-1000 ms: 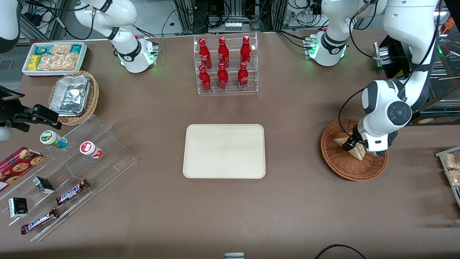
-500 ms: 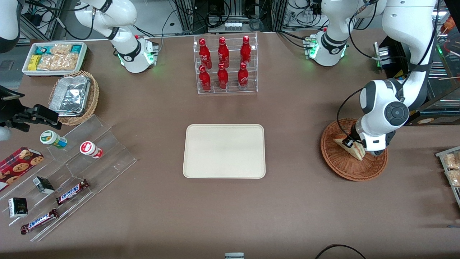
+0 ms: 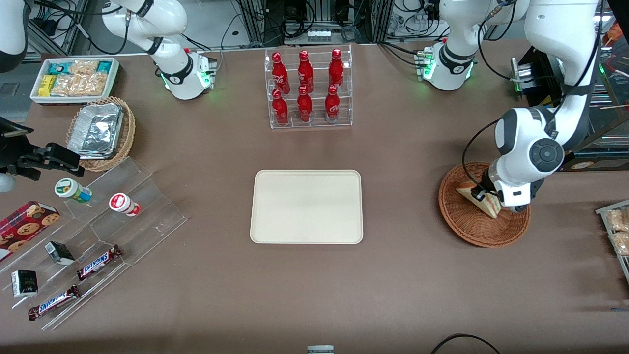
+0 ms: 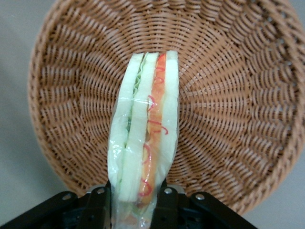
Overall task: Place sandwich from basket to tray
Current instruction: 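Lift the sandwich out of the basket and carry it toward the tray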
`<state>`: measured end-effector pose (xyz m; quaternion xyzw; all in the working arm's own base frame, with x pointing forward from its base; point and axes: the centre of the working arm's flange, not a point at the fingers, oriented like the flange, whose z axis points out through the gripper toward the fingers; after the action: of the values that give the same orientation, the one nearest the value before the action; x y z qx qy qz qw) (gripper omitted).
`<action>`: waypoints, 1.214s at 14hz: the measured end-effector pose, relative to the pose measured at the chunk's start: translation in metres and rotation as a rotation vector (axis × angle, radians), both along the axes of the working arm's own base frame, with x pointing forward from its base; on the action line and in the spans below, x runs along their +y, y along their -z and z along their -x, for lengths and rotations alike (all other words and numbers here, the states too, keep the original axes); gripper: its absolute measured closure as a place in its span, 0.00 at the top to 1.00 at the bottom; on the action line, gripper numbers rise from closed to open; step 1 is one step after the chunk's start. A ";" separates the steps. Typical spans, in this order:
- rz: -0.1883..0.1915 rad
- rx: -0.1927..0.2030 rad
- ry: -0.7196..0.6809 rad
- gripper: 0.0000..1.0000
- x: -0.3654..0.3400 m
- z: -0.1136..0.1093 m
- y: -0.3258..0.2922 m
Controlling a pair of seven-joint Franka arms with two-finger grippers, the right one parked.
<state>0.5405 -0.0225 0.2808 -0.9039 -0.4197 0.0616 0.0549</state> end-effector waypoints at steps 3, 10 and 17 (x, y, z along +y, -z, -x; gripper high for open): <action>-0.007 0.029 0.016 0.32 -0.010 -0.011 -0.054; -0.004 -0.025 0.165 0.32 -0.102 -0.029 -0.141; 0.009 -0.063 0.370 0.32 -0.229 -0.009 -0.149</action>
<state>0.5500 -0.2517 0.4302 -0.9674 -0.2475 0.0238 0.0482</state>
